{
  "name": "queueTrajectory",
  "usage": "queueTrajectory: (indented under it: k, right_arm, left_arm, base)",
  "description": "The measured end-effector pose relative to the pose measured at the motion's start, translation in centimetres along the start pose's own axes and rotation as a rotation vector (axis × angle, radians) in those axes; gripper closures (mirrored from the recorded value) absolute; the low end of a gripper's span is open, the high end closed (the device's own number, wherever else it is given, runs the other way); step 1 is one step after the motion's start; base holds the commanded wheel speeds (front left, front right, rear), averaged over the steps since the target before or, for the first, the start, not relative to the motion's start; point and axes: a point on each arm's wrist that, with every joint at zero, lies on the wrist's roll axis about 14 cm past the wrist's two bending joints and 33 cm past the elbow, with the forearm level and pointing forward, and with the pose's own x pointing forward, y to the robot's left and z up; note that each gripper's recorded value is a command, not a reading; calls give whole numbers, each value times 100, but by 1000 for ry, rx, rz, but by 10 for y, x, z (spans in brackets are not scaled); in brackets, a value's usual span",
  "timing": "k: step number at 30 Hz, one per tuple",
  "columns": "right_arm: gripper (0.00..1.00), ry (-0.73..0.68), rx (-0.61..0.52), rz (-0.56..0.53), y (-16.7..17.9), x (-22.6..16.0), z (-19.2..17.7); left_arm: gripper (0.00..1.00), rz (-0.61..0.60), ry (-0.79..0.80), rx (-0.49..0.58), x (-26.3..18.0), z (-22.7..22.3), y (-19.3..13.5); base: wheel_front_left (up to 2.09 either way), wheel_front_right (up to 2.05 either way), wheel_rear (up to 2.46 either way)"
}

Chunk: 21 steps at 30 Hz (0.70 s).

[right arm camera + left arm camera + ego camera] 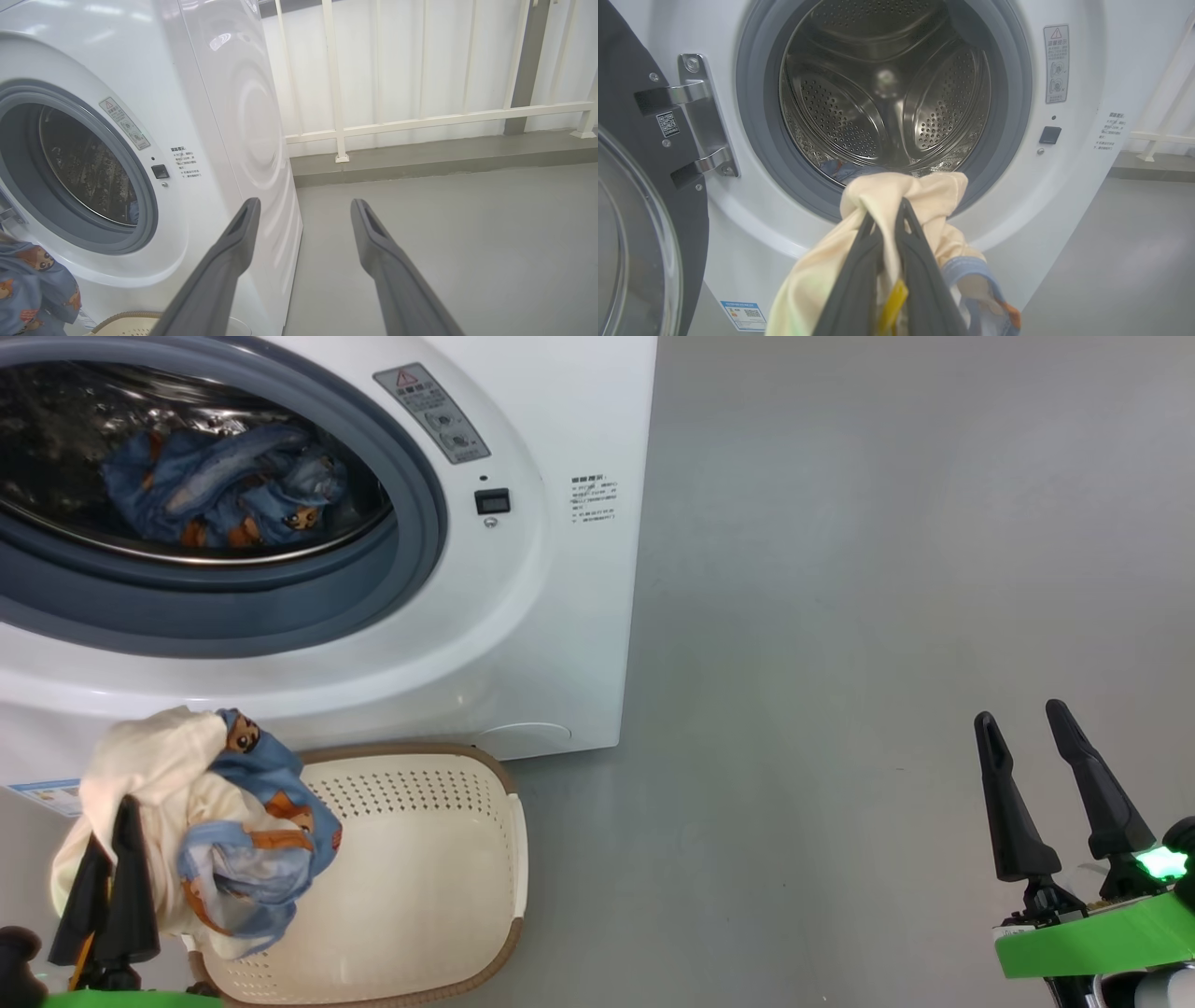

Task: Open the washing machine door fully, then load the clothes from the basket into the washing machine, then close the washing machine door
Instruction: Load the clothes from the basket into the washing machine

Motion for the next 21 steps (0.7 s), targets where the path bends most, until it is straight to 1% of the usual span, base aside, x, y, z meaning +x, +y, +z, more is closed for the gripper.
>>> queueTrajectory:
  k: [15, 20, 21]
  right_arm:
    - [0, 16, 10, -9, -1, 2, -7]
    - [0, 32, 18, -15, -1, 4, -14]
    - [0, 42, 21, -19, -2, 5, -18]
  left_arm:
    - [100, -3, 9, 16, 7, -4, 1]
    - [100, -20, -11, 45, 28, 5, 1]
    - [100, -24, -19, 55, 39, 8, 0]
  base:
    - [0, 0, 0]
    - [0, 0, 0]
    - [0, 0, 0]
